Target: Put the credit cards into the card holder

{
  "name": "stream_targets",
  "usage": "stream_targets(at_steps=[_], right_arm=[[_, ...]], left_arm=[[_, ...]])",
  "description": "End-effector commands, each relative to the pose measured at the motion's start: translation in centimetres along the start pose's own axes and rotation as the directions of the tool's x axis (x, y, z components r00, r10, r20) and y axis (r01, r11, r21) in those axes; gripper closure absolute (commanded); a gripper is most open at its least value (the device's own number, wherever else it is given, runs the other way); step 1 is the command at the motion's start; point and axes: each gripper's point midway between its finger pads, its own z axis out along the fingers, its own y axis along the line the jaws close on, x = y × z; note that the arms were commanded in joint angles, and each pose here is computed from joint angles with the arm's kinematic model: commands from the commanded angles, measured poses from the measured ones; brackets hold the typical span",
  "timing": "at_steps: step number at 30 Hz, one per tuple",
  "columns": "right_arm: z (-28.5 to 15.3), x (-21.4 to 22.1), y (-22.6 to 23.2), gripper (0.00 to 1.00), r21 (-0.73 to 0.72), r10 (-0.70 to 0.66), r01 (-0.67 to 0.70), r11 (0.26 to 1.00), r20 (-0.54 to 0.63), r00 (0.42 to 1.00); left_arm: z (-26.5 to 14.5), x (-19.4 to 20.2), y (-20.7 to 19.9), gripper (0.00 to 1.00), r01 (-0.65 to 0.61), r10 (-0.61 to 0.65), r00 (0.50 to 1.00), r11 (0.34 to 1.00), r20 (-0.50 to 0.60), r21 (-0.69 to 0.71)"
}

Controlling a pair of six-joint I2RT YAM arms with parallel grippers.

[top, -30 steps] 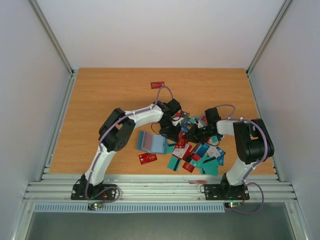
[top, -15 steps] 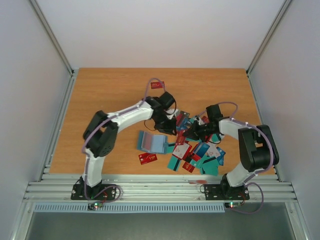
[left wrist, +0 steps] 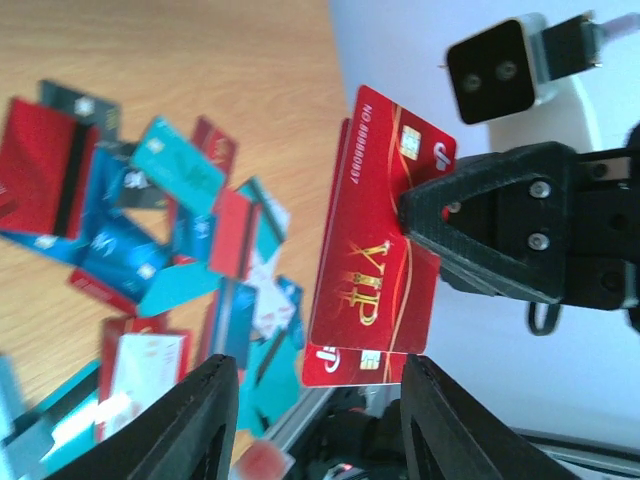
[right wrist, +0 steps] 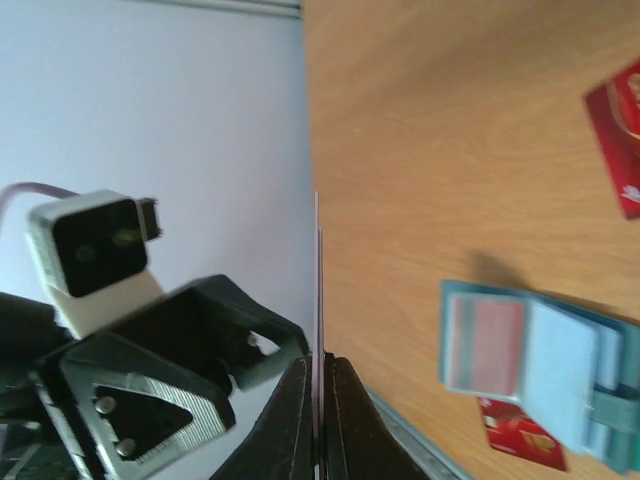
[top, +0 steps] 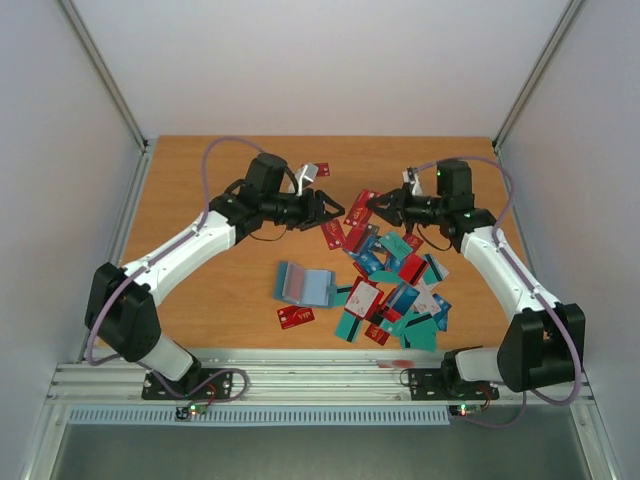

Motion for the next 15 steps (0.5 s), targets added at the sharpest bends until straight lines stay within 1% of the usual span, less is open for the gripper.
stream_targets(at_steps=[1, 3, 6, 12, 15], right_arm=[[-1.5, -0.8, 5.7, 0.99, -0.125, -0.001, 0.005, 0.992, 0.036, 0.999], [-2.0, -1.0, 7.1, 0.99, -0.153, -0.007, 0.014, 0.988, 0.047, 0.999], [-2.5, -1.3, 8.7, 0.99, -0.177, -0.018, 0.028, 0.984, 0.058, 0.998], [-3.2, -1.7, 10.7, 0.99, -0.215, -0.028, 0.044, 0.976, 0.079, 0.996], [-3.3, -1.8, 11.1, 0.99, -0.228, -0.020, 0.038, 0.973, 0.080, 0.997]], left_arm=[[-2.3, -2.0, -6.2, 0.53, -0.094, 0.073, 0.993, 0.967, 0.097, 0.236], [-2.9, -2.4, -7.6, 0.54, -0.106, 0.073, 0.990, 0.948, 0.119, 0.301], [-3.5, -2.7, -8.8, 0.56, -0.115, 0.070, 0.988, 0.928, 0.139, 0.355], [-4.0, -3.0, -9.4, 0.59, -0.101, 0.045, 0.988, 0.914, 0.149, 0.392], [-3.9, -3.0, -9.4, 0.64, -0.093, 0.035, 0.988, 0.909, 0.147, 0.407]])
